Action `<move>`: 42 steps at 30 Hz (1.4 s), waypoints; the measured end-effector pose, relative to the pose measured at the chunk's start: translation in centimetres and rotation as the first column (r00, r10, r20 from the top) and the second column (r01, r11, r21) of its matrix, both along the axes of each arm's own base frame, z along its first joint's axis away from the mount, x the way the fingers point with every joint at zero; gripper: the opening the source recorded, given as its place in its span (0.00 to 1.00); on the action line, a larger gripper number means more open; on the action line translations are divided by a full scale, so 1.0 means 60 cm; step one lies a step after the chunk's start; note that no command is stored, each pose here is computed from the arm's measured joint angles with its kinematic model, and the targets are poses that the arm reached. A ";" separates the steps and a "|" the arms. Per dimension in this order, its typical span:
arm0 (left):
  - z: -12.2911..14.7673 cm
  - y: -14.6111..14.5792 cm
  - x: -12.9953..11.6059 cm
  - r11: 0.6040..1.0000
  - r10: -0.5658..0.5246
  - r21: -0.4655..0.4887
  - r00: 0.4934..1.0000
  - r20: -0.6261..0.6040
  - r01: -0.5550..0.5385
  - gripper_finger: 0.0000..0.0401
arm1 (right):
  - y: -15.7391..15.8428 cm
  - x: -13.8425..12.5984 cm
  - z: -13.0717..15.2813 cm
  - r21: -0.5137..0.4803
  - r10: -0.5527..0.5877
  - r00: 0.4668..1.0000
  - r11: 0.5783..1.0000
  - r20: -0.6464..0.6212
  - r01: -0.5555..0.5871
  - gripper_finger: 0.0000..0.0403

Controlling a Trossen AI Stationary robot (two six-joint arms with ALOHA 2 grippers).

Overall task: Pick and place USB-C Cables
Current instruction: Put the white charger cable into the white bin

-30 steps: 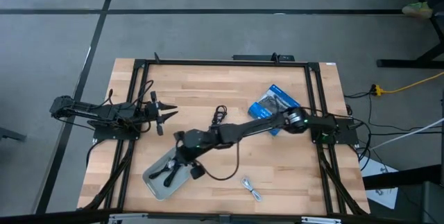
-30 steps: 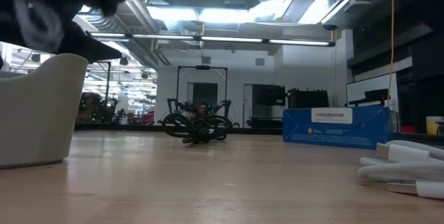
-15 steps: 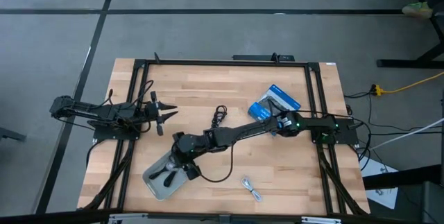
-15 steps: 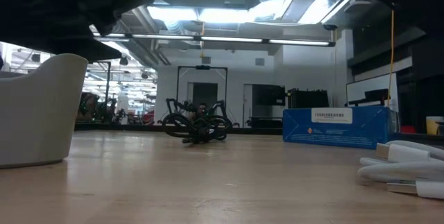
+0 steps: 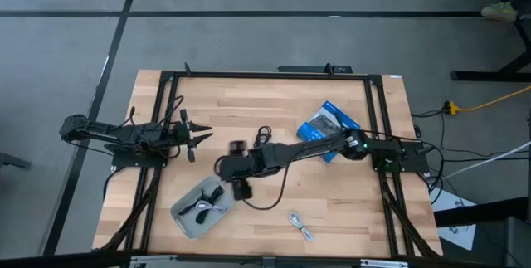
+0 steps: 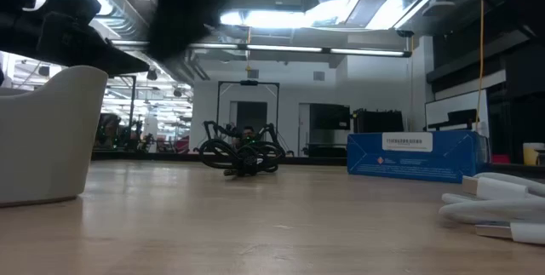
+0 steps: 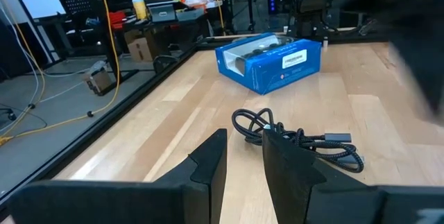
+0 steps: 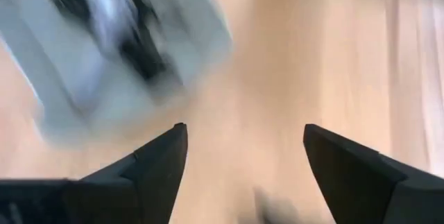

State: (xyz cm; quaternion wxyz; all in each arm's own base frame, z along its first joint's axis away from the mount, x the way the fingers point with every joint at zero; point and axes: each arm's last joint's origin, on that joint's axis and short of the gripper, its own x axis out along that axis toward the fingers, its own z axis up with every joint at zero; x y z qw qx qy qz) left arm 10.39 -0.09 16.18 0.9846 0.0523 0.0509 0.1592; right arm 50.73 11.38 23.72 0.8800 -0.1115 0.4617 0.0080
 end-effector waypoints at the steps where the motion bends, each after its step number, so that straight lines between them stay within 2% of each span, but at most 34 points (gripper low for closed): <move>1: 0.000 0.000 0.000 1.000 0.000 0.000 1.000 0.000 0.000 0.22 | -0.005 -0.014 -0.005 -0.023 -0.061 0.995 0.998 -0.081 0.059 0.72; 5: 0.000 0.000 0.000 1.000 0.001 -0.018 1.000 0.006 -0.001 0.22 | -0.020 -0.062 -0.018 -0.166 -0.279 0.913 0.957 -0.299 0.238 0.72; 9: 0.000 0.000 0.000 1.000 0.002 -0.022 1.000 0.008 -0.002 0.22 | -0.031 -0.100 -0.017 -0.266 -0.402 0.799 0.912 -0.446 0.311 0.72; 10: 0.000 0.000 0.000 1.000 0.002 -0.023 1.000 0.008 -0.002 0.22 | -0.029 -0.103 -0.019 -0.272 -0.416 0.788 0.907 -0.453 0.323 0.72; 11: 0.000 0.000 0.000 1.000 0.002 -0.023 1.000 0.008 -0.002 0.22 | -0.025 -0.103 -0.022 -0.251 -0.406 0.794 0.912 -0.453 0.323 0.72; 13: 0.000 0.000 0.000 1.000 0.002 -0.023 1.000 0.008 -0.002 0.22 | -0.010 -0.118 -0.022 -0.176 -0.325 0.772 0.946 -0.546 0.273 0.72; 15: 0.000 0.000 0.000 1.000 0.002 -0.022 1.000 0.007 -0.002 0.22 | 0.010 -0.128 -0.022 -0.109 -0.263 0.766 0.963 -0.587 0.248 0.72; 20: 0.000 0.000 0.000 1.000 0.000 -0.011 1.000 0.004 0.000 0.22 | 0.036 -0.151 -0.044 -0.142 -0.267 0.731 0.963 -0.628 0.230 0.68; 28: 0.000 0.000 0.000 1.000 0.000 -0.017 1.000 0.006 0.000 0.22 | 0.061 -0.184 -0.097 -0.181 -0.319 0.625 0.944 -0.713 0.275 0.64; 34: 0.000 0.000 0.000 1.000 0.002 -0.031 1.000 0.010 -0.002 0.22 | 0.068 -0.195 -0.122 -0.191 -0.329 0.594 0.940 -0.734 0.284 0.64; 42: 0.000 0.000 0.000 1.000 0.002 -0.023 1.000 0.008 -0.002 0.22 | 0.045 -0.178 -0.108 -0.228 -0.355 0.643 0.934 -0.679 0.275 0.63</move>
